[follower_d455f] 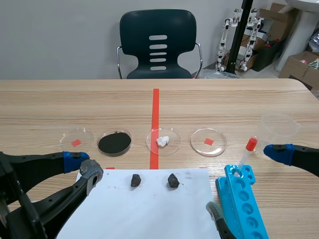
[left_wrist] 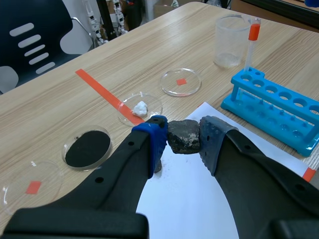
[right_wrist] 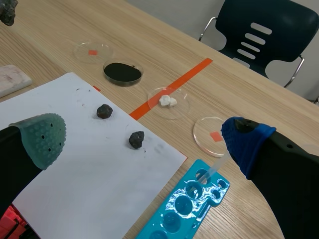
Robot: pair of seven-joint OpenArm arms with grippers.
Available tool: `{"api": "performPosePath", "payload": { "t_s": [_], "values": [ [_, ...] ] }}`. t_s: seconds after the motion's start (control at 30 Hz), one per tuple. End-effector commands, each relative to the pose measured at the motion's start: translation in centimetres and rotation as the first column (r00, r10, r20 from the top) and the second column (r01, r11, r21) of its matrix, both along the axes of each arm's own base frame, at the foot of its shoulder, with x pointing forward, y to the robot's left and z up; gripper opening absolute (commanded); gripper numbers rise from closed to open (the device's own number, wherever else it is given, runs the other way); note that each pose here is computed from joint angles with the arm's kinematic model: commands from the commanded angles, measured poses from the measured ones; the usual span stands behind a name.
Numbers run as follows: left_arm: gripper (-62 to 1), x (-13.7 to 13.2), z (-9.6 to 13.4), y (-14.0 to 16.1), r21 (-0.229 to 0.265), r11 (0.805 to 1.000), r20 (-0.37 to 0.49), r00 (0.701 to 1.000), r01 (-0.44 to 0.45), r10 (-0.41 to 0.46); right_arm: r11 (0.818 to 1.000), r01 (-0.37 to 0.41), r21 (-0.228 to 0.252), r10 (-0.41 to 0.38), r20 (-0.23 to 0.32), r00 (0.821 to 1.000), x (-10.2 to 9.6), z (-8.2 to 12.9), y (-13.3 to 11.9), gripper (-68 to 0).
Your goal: Lower the mineral onto the iron filings and hold still
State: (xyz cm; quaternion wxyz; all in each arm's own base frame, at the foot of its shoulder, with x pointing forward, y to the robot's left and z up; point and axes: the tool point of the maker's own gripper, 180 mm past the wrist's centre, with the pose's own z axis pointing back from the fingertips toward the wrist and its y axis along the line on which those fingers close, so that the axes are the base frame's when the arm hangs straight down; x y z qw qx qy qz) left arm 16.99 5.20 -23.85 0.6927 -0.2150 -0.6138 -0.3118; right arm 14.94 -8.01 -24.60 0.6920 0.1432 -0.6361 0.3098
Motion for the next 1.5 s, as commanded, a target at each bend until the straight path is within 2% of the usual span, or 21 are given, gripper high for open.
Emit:
{"api": "performPosePath", "payload": {
  "t_s": [0.0, 1.03, 1.23, 1.47],
  "values": [
    [-49.6, 0.26, 0.95, -0.13, -0.028, 1.0, 0.024, 1.0, -0.009, 0.01, 1.0, 0.003, 0.02, -0.003, 0.038, 0.999, 0.43, 1.17, 0.1, 0.4],
    [-49.6, 0.35, 0.96, -0.03, -0.026, 1.0, 0.026, 1.0, -0.016, 0.017, 1.0, 0.003, 0.02, -0.003, 0.038, 0.999, 0.43, 1.17, 0.1, 0.4],
    [-49.6, 0.33, 0.45, 0.05, -0.007, 1.0, 0.006, 1.0, -0.019, 0.019, 1.0, 0.003, 0.02, -0.003, 0.038, 0.999, 0.43, 1.17, 0.1, 0.4],
    [-49.6, 0.33, 0.42, 0.05, -0.006, 1.0, 0.005, 1.0, -0.019, 0.019, 1.0, 0.003, 0.02, -0.003, 0.038, 0.999, 0.43, 1.17, 0.1, 0.4]
  ]
}}
